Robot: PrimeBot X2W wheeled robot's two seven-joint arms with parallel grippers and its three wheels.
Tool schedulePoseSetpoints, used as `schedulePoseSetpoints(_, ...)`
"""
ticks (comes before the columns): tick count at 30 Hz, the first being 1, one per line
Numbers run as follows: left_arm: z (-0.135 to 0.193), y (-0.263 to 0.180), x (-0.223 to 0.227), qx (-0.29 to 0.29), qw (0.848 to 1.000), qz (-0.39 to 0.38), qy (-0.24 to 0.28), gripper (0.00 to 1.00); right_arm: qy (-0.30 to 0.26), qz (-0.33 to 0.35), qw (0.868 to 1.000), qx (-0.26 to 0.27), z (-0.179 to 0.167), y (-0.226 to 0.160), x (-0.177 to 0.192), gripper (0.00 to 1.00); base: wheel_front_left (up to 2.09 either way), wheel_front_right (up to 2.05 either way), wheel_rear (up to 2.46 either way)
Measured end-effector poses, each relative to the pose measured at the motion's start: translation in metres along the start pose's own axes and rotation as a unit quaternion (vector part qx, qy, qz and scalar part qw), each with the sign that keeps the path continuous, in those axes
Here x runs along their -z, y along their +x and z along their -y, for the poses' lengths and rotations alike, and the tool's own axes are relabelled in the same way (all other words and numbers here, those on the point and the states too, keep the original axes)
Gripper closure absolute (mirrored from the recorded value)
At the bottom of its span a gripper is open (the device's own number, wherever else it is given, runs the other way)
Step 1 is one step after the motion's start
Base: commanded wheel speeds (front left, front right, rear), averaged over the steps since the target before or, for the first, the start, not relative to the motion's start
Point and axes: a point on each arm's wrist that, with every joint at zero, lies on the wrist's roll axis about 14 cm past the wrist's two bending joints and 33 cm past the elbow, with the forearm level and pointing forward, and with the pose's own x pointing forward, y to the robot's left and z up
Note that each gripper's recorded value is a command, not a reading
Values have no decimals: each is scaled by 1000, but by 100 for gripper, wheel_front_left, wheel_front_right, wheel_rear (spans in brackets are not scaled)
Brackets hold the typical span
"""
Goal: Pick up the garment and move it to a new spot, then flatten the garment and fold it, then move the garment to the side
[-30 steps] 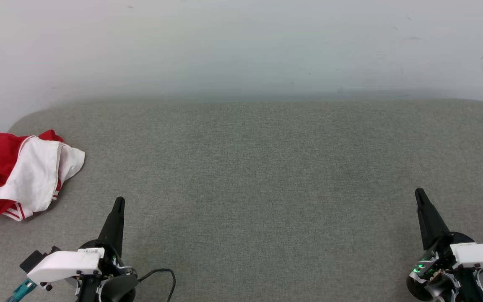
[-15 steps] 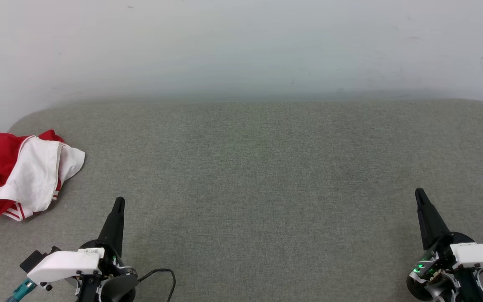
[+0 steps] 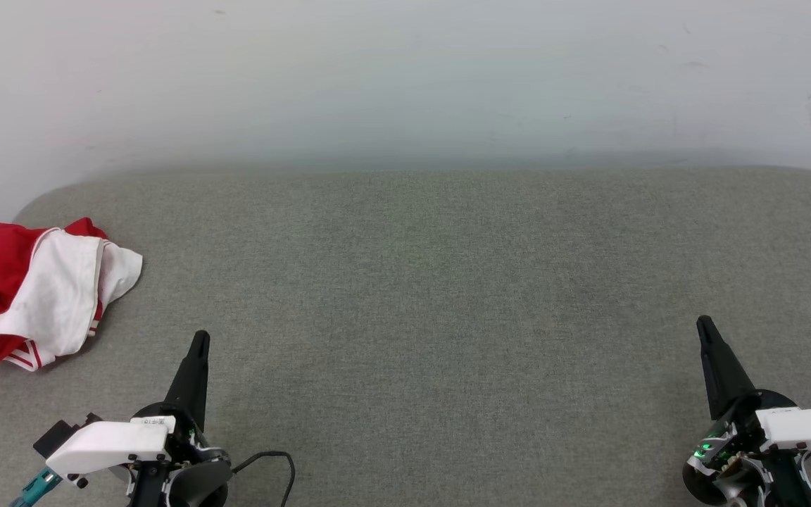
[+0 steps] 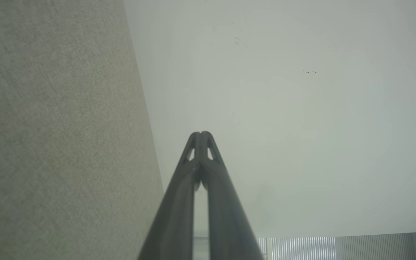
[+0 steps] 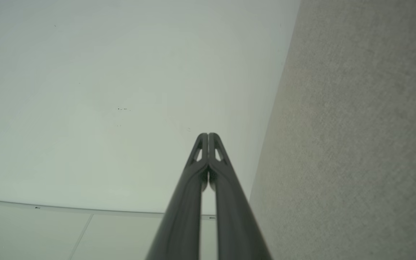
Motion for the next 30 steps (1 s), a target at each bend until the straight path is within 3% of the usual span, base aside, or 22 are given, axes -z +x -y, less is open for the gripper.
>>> schedulePoseSetpoints(3,0,0,0,0,1000,0,0,100,0,0,1000,0,0,0,0,100,0,0,0)
schedulePoseSetpoints(4,-2,0,0,-3,1000,0,0,0,0,0,1000,3,2,-1,0,0,0,0,0)
schedulePoseSetpoints(10,-32,-15,1,-48,999,2,-4,0,2,5,999,50,33,-16,-2,0,0,0,0)
schedulePoseSetpoints(20,-34,-16,-1,-52,998,18,11,0,-30,13,998,52,34,-16,0,0,0,0,0)
schedulePoseSetpoints(30,-41,-19,-6,-63,996,33,47,0,-100,23,993,56,34,-16,-5,0,0,0,0)
